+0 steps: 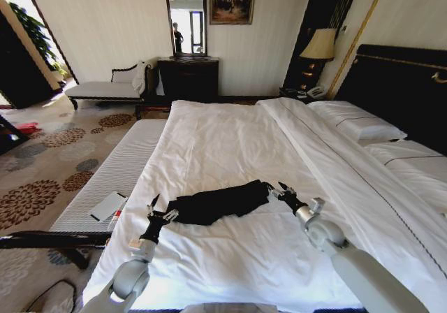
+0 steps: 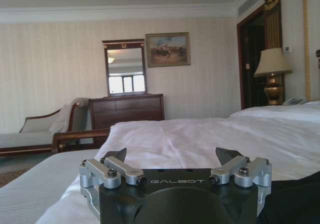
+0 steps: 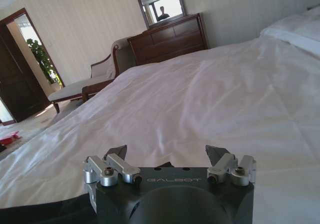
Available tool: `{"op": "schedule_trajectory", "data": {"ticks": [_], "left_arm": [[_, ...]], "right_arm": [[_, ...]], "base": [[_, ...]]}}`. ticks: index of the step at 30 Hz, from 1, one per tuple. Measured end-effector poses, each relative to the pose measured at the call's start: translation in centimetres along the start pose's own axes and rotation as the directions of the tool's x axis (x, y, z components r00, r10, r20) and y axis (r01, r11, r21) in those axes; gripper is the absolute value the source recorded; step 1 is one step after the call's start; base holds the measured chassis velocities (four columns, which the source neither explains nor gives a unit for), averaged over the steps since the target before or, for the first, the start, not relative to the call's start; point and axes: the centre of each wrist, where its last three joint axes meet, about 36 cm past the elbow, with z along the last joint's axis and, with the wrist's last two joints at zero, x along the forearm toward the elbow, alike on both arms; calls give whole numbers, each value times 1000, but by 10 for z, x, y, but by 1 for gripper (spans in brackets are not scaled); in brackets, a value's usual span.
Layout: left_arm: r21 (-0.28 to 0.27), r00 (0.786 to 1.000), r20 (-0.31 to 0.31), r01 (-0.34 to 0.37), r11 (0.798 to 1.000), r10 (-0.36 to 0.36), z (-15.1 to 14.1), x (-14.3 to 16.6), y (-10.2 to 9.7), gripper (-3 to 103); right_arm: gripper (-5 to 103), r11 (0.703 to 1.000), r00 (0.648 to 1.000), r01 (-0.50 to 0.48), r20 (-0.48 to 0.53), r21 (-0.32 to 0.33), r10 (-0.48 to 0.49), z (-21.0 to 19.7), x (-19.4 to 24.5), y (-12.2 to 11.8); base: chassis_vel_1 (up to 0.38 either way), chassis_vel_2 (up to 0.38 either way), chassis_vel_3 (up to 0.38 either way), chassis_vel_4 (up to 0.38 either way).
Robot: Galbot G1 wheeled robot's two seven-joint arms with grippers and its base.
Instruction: Fold the clothes on the bed.
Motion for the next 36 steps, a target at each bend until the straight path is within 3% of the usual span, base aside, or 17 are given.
{"op": "schedule_trajectory", "data": {"ticks": [2,4,6,10,16,22,36], "left_arm": [[1,1000,-1,18,1000,-18,-3,5,3,100],[-1,999,1,51,999,-51,-6,16,10,100],[-8,998,2,63,998,-63,-8,25,14,100],[-8,1000,-15,27,1000,-27,-9,57,17,100],[-10,1000,-17,-1,1000,1,-8,83,11,100],[26,1000,-14,-24,999,24,-12,93,5,100],[18,999,-15,-30,999,30,-10,93,3,100]], "right_arm": [[89,1000,1000,9,-21,-19,-9,-7,-1,-4],[98,999,997,21,-77,-42,-24,-18,-6,-12],[100,999,993,23,-111,-43,-27,-21,-8,-16],[100,999,979,-17,-206,-34,10,-20,-11,-33],[100,998,965,-47,-261,-52,32,-16,-28,-47],[100,997,958,-53,-283,-53,36,-16,-37,-48],[100,995,935,-61,-354,-73,32,-14,-53,-38]], "base": [[0,0,0,0],[0,0,0,0],[0,0,0,0],[0,0,0,0],[0,0,0,0],[0,0,0,0],[0,0,0,0]]}}
